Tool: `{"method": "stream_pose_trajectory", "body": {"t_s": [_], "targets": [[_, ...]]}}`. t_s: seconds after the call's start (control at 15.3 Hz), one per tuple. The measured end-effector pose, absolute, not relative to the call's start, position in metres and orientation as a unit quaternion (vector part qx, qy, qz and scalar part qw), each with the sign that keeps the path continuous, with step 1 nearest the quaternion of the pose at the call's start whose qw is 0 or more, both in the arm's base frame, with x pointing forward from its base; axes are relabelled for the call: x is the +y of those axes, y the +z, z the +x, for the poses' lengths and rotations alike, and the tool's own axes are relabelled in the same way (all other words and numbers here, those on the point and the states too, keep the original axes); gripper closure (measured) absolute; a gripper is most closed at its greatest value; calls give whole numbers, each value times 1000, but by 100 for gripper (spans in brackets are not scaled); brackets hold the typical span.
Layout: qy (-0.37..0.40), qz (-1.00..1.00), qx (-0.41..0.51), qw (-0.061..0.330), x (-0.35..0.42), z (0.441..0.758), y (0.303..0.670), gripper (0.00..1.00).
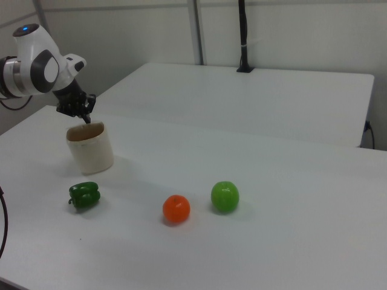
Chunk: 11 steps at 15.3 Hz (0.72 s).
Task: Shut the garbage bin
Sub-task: 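Push the raised lid down over the bin opening with the gripper, then press the gripper on the closed lid to seat it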
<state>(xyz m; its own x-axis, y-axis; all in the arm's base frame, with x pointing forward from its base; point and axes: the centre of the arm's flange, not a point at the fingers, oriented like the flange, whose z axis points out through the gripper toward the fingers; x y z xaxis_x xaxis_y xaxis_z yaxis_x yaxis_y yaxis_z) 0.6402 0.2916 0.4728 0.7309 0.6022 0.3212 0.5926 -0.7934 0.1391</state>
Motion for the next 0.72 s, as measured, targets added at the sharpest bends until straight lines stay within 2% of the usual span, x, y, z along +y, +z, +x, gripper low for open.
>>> {"method": "stream_pose_trajectory", "body": {"t_s": [0.72], "targets": [[128, 934, 332, 21, 288, 634, 451, 99]]}}
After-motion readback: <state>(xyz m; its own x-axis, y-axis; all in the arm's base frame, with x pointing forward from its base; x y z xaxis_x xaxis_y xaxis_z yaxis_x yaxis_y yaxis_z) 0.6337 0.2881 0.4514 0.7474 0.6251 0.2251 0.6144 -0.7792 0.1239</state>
